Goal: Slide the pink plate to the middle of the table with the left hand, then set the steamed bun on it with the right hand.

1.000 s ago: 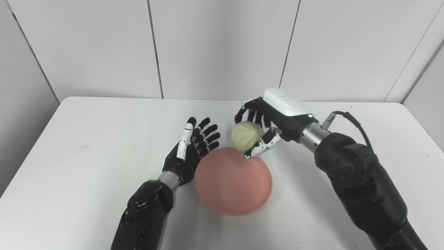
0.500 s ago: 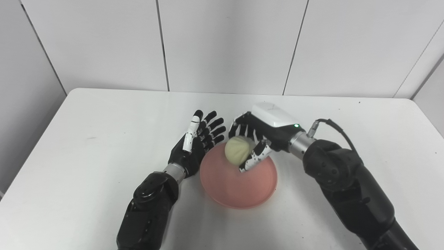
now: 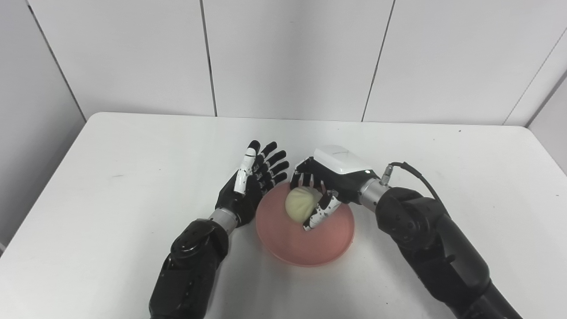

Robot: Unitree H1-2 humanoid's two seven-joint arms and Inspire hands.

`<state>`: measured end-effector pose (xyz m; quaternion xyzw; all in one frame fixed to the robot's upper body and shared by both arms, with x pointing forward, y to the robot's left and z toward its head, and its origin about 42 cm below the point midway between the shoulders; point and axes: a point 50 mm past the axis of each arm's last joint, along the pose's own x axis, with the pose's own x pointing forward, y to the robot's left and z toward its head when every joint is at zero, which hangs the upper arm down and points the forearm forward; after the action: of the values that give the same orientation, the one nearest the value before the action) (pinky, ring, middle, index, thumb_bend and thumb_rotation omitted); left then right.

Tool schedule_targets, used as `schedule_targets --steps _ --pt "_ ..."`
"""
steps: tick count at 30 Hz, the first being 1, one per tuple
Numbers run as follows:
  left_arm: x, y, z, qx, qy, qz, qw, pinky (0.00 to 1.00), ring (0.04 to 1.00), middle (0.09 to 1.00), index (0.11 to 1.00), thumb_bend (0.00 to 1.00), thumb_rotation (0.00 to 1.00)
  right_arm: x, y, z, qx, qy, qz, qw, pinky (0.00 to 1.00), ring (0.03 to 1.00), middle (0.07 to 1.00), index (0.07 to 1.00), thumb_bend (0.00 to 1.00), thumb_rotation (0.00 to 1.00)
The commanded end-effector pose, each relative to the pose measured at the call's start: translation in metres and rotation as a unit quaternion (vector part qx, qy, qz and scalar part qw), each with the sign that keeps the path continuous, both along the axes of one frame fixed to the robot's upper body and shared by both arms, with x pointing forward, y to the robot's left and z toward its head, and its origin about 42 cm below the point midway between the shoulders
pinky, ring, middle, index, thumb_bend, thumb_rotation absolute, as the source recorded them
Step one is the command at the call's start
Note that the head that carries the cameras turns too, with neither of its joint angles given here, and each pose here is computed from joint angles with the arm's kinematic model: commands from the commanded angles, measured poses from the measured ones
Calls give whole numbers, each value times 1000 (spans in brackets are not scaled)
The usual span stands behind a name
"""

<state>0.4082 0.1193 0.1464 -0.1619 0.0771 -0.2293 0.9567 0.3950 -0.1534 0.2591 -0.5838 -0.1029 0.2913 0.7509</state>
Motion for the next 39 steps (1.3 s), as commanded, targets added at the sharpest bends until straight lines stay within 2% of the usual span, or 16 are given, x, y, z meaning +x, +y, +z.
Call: schedule_targets --steps 1,10,13,14,15,17,19,24,30,39 --pt "-7 1 -21 22 57 1 998 927 919 933 938 589 1000 1 7 14 2 -38 17 999 277 352 479 488 526 0" --pt "-6 1 -21 23 56 -1 998 928 927 935 942 598 1000 -4 13 10 -33 -40 27 998 255 322 476 488 527 0" --pt "-7 1 -21 27 53 -1 998 923 925 933 939 596 1000 -5 13 12 -64 -28 27 997 289 363 480 490 526 0" --pt "-7 1 -20 29 52 0 998 919 921 930 935 597 1000 -5 13 14 -75 -24 23 997 453 555 624 652 619 120" --pt "-7 2 -20 32 51 -1 998 918 920 928 933 597 1000 -6 13 16 -81 -22 20 996 525 637 692 725 667 202" --pt "-6 2 -20 34 51 -2 998 932 919 927 930 599 1000 -7 13 20 -92 -24 19 995 641 740 784 811 745 365" --pt "-6 2 -20 35 52 -3 998 942 919 928 932 598 1000 -8 14 23 -96 -25 17 995 679 772 816 832 784 452" --pt "-7 2 -19 39 54 -1 998 933 914 924 932 600 1000 -12 16 32 -109 -22 12 994 695 816 865 882 833 571" --pt "-9 3 -20 27 58 5 998 928 912 924 932 586 1000 -17 15 44 -114 -16 4 993 684 817 876 928 896 665" --pt "-7 4 -25 28 58 11 998 916 896 908 909 613 988 -24 10 67 -117 -31 -2 993 649 801 868 937 945 678"
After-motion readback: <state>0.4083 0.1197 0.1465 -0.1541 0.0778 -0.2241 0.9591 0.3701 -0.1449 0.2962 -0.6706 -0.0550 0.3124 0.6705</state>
